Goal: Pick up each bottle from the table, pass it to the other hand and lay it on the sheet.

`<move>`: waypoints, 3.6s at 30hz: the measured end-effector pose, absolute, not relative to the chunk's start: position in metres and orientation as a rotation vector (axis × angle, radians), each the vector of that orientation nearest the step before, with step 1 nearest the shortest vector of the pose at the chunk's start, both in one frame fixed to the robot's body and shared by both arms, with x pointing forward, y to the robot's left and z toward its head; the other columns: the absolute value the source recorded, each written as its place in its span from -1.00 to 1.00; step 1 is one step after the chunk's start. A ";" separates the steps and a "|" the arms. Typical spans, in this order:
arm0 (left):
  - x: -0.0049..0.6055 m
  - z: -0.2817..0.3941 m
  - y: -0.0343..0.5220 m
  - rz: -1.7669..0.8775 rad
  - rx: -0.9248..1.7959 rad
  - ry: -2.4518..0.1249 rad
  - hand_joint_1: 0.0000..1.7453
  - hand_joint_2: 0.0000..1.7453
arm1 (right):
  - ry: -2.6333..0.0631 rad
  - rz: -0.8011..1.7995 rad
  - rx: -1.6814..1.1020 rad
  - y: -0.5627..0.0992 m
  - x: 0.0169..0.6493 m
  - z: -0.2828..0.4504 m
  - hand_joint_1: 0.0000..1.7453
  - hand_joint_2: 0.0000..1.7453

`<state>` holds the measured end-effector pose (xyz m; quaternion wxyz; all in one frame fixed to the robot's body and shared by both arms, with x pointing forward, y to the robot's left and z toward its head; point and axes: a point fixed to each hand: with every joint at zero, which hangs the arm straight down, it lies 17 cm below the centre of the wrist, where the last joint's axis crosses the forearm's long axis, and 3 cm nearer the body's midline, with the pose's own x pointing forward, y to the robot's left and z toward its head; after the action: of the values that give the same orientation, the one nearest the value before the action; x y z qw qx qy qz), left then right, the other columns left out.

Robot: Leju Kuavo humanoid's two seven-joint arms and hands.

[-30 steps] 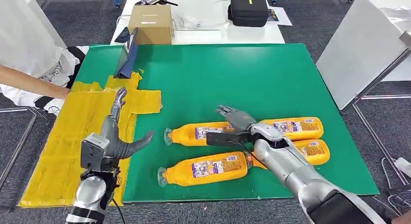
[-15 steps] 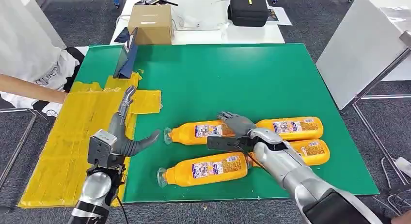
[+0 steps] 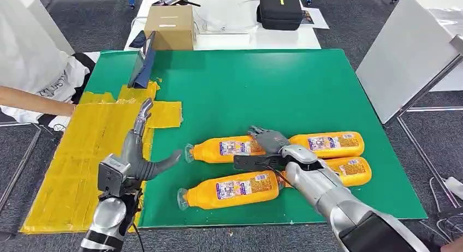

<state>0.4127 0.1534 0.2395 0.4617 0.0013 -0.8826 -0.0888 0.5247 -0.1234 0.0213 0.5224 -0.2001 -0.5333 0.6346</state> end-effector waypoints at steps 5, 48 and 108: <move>0.406 0.240 0.150 -0.223 -0.003 -2.178 -1.00 1.00 | -1.282 1.520 -0.502 -0.126 0.524 0.019 1.00 1.00; 0.405 0.234 0.127 -0.303 0.066 -2.116 -1.00 1.00 | -2.183 0.294 -0.706 -0.156 0.423 0.248 1.00 1.00; 0.387 0.252 0.042 -0.258 -0.900 -1.883 -1.00 1.00 | -2.216 0.688 -0.178 0.009 0.390 0.199 1.00 1.00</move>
<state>0.3866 0.0421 0.2522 0.4963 -0.3717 -0.7773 -0.1063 0.3899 0.0089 0.1993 0.3959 -0.0703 -0.8744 0.2715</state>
